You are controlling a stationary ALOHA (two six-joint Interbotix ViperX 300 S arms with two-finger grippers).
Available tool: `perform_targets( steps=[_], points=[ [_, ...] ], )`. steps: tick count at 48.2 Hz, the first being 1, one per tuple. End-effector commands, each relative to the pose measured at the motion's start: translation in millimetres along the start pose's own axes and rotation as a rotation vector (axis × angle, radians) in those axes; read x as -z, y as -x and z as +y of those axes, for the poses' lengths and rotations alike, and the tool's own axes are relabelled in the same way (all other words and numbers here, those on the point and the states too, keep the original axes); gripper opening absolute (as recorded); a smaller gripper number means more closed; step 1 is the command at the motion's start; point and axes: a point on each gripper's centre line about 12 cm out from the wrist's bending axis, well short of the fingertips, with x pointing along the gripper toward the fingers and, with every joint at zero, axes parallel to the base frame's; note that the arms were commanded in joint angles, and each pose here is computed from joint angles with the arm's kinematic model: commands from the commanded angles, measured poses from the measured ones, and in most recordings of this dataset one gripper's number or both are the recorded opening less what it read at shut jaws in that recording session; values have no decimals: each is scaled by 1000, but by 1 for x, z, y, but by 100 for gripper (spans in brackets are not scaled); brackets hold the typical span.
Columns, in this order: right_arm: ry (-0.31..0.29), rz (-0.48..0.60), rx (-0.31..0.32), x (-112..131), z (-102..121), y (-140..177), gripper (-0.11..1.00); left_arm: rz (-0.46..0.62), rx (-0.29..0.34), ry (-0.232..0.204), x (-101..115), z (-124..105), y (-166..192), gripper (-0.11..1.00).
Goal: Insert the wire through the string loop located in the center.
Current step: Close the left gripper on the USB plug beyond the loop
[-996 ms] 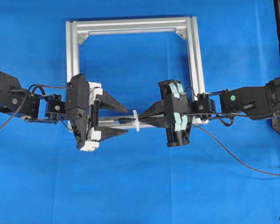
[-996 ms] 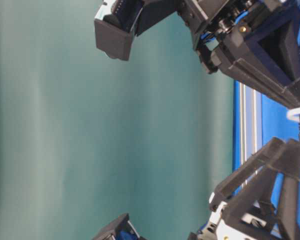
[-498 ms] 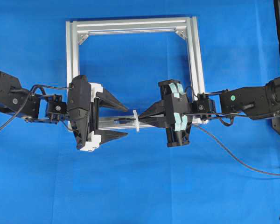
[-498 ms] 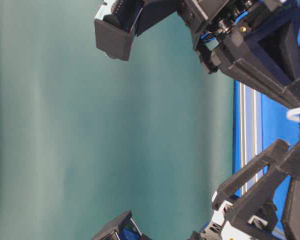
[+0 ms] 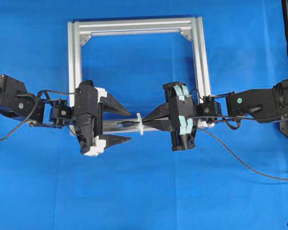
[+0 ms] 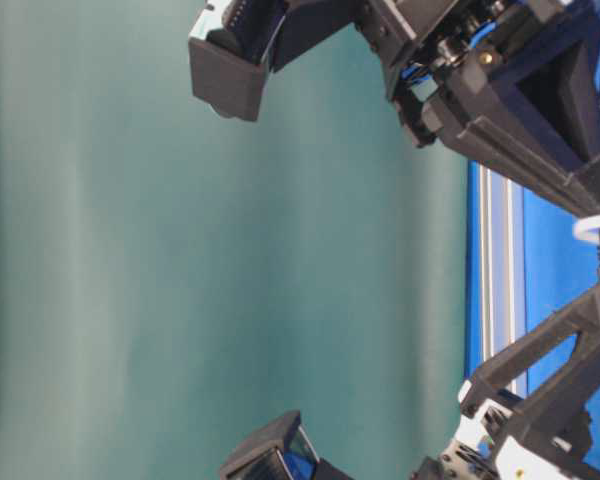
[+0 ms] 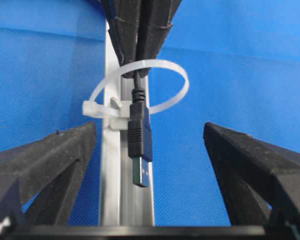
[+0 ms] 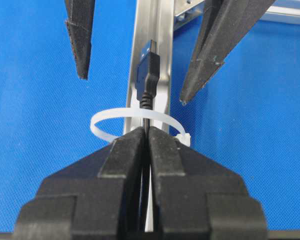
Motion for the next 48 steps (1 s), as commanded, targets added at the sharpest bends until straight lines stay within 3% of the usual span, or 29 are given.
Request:
perform_targets(
  steps=[1, 9, 13, 23, 26, 48],
  points=[
    [3, -43, -2, -13, 0, 0, -2, -34, 8, -1, -11, -2, -1, 90],
    [3, -41, -2, -12, 0, 1, -2, -31, 7, -1, -10, -2, -1, 88],
    [3, -43, -2, -13, 0, 0, -2, -33, 8, -1, -11, -2, -1, 80],
    [3, -43, -2, -13, 0, 0, -2, -34, -1, -1, -11, 1, 0, 20],
    [3, -43, -2, -13, 0, 0, -2, -33, -1, -1, -10, 1, 0, 8],
    [4, -40, -3, -12, 0, 0, -2, -30, -3, 0, -10, 2, 0, 8]
  ],
)
